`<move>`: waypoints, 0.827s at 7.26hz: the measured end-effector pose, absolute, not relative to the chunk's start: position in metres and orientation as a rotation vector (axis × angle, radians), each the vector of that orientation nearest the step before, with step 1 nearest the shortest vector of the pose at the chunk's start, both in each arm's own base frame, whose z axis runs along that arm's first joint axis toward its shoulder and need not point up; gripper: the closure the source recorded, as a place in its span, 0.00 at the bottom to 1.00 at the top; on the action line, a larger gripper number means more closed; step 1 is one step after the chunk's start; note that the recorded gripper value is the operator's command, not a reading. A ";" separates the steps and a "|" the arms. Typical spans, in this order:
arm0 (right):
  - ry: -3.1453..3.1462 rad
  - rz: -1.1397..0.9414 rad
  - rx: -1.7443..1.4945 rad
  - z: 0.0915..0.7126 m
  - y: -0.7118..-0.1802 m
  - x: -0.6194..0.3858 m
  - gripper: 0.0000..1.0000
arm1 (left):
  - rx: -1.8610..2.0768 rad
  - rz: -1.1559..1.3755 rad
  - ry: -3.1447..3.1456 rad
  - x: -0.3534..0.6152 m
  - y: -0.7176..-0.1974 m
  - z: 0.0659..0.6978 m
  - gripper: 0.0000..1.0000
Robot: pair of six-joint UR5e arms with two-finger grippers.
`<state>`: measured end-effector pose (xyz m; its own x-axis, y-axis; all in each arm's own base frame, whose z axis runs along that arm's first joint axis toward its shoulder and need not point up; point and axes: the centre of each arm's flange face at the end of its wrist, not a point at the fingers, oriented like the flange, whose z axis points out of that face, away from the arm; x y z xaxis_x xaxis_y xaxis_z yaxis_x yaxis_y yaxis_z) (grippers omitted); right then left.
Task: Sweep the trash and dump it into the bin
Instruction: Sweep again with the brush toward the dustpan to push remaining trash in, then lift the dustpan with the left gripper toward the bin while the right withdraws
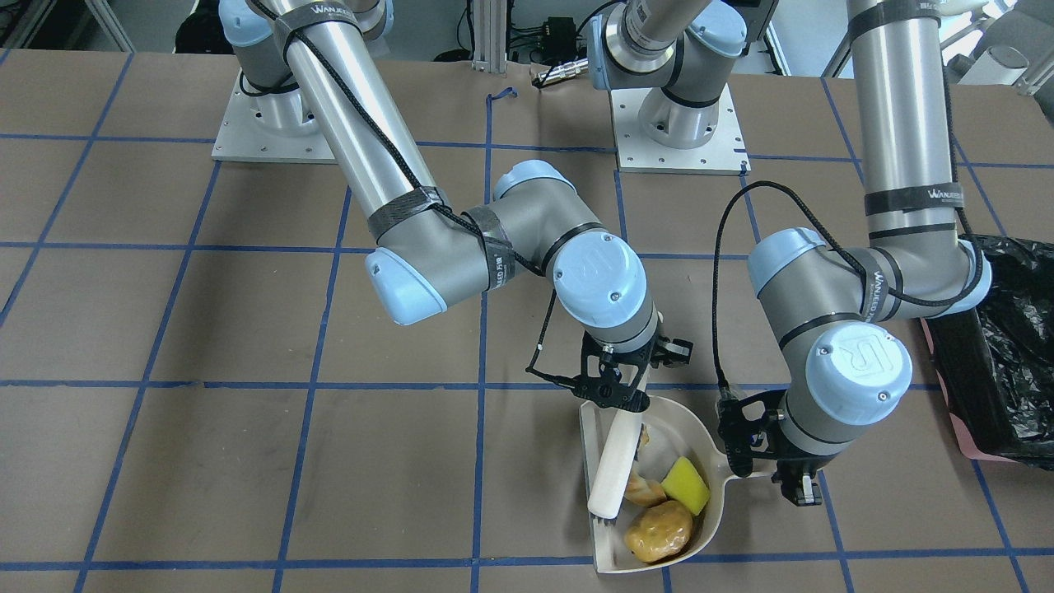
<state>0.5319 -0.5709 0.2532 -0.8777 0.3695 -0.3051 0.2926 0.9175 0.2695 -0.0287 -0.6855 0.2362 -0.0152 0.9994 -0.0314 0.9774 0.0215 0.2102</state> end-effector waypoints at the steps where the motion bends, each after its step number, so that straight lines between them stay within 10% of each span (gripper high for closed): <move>1: 2.723 0.313 0.491 0.256 -0.565 0.538 1.00 | 2.077 0.191 2.116 -0.029 -0.685 0.236 0.96; 6: 2.870 0.366 0.547 0.303 -0.537 0.514 1.00 | 2.082 0.158 2.131 -0.026 -0.685 0.239 0.99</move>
